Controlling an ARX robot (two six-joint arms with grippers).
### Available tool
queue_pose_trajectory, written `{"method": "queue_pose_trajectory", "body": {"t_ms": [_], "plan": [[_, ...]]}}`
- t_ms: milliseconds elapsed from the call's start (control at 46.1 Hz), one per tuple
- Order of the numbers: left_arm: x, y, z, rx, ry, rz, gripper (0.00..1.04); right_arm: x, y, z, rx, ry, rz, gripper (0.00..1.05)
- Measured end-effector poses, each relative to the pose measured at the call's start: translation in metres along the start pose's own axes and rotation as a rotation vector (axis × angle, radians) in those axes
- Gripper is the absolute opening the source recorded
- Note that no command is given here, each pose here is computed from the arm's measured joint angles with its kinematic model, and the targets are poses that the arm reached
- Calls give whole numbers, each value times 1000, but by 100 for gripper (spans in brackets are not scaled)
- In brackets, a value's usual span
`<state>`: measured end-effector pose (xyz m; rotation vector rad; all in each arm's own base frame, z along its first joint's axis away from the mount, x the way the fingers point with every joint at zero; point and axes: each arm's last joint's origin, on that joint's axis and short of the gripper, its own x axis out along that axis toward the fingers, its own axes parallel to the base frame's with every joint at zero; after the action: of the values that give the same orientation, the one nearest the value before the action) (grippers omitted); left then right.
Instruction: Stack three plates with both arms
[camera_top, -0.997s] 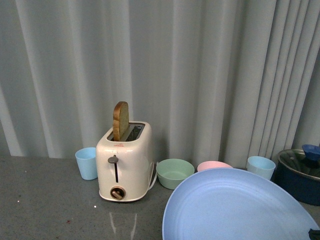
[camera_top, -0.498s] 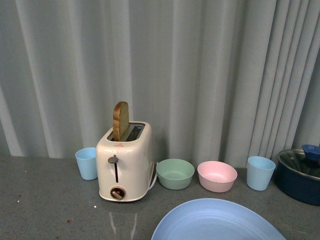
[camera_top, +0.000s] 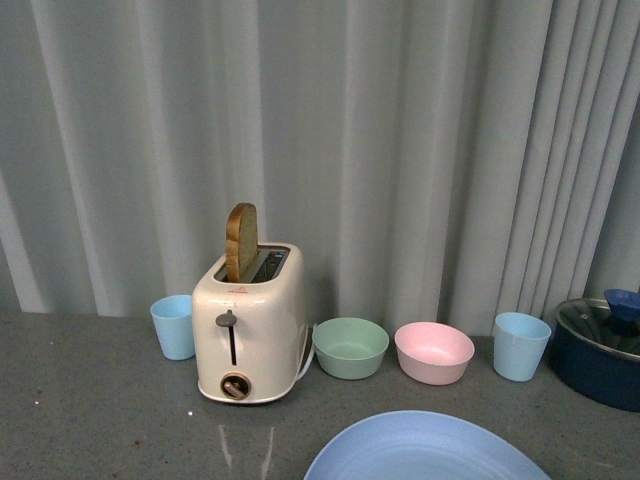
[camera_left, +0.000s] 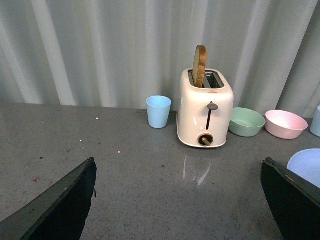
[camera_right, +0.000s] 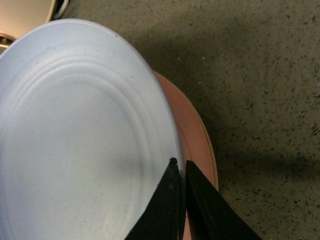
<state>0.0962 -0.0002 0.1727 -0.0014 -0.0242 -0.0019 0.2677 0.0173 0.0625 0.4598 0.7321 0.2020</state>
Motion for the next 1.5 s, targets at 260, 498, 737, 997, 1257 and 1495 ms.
{"method": "queue_pose_trajectory", "body": {"t_ms": [260, 498, 737, 997, 1257, 1495], "plan": [[0, 0, 0, 0, 0, 0, 98, 3, -1, -5, 5, 27, -5, 3], [0, 0, 0, 0, 0, 0, 98, 5, -3, -8, 11, 42, -13, 3], [0, 0, 0, 0, 0, 0, 98, 5, -4, -10, 15, 53, -16, 9], [0, 0, 0, 0, 0, 0, 98, 2, -6, -5, 35, 42, -30, 63], [0, 0, 0, 0, 0, 0, 98, -34, 8, 12, 16, -57, -4, 97], [0, 0, 0, 0, 0, 0, 98, -93, 27, 38, -89, -268, -134, 97]]}}
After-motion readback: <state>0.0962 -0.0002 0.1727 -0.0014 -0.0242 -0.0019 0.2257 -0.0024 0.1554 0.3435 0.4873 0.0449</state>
